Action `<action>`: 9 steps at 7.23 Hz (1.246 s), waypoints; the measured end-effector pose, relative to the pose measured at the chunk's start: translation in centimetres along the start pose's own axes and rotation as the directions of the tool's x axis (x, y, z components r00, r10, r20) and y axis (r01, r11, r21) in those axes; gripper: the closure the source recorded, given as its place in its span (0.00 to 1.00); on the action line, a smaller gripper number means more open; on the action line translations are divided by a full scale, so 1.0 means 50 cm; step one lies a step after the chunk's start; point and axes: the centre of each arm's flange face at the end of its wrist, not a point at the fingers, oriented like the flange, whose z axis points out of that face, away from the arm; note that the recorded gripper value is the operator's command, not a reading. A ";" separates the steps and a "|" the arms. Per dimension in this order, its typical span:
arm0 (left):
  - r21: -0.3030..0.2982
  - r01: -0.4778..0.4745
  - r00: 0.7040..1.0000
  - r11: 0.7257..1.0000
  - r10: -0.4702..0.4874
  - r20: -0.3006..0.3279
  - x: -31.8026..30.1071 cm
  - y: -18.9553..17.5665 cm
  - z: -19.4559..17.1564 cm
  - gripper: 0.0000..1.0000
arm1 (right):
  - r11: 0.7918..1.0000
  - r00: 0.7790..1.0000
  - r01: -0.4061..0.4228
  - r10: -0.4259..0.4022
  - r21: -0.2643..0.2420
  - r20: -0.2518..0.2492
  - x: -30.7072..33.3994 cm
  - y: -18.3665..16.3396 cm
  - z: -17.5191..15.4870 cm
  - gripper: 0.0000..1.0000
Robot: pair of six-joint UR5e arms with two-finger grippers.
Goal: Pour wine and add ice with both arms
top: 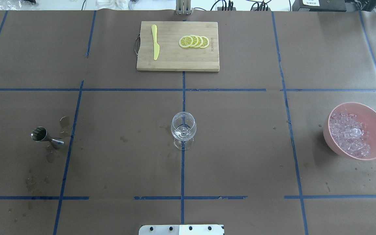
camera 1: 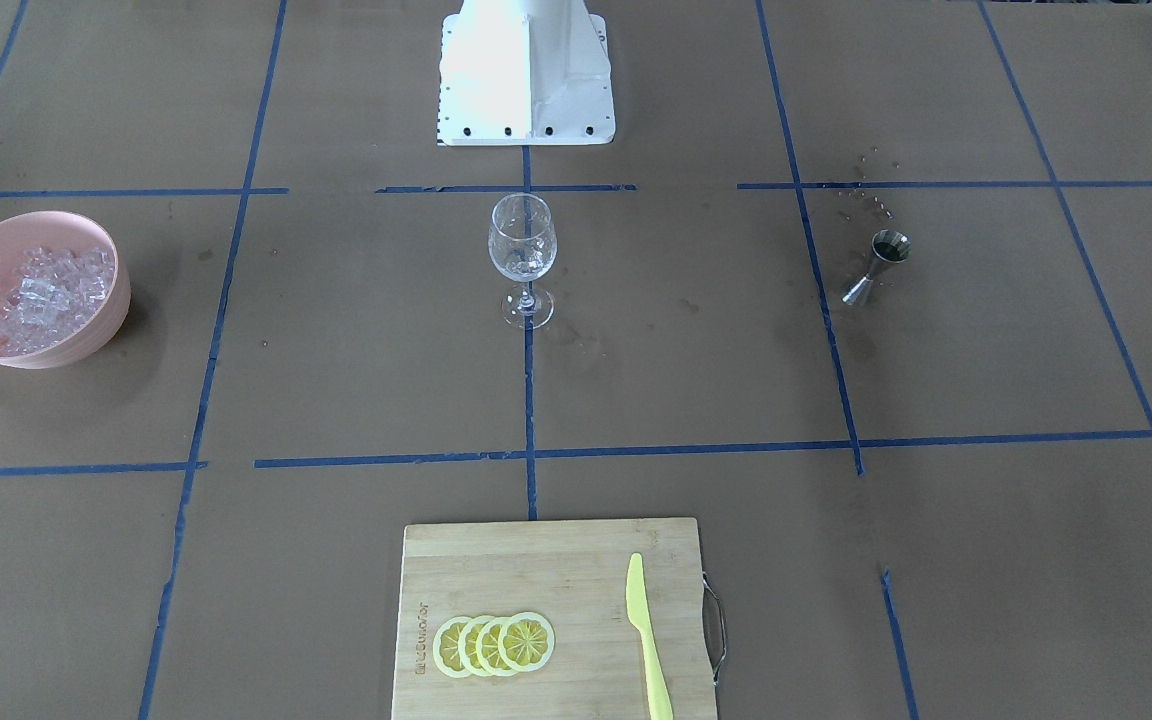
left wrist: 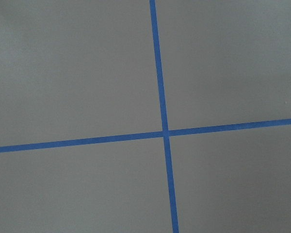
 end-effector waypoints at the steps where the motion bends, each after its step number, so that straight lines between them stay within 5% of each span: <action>1: 0.001 -0.003 1.000 1.000 0.003 0.000 0.001 0.000 -0.001 0.00 | 1.000 1.000 0.001 -0.001 0.001 0.001 -0.001 0.000 -0.001 0.00; 3: 0.045 -0.045 0.999 0.998 0.045 0.007 0.042 -0.010 -0.045 0.00 | 1.000 1.000 0.008 -0.008 0.005 0.003 -0.007 -0.005 -0.005 0.00; 6: 0.194 -0.155 0.988 0.969 0.153 0.023 0.193 -0.008 -0.199 0.00 | 1.000 1.000 0.018 -0.018 0.014 0.007 -0.024 -0.016 -0.016 0.00; 9: 0.265 -0.080 0.994 0.961 0.098 -0.055 0.406 0.039 -0.254 0.01 | 0.996 0.998 0.068 -0.068 0.050 0.010 -0.079 -0.049 -0.052 0.00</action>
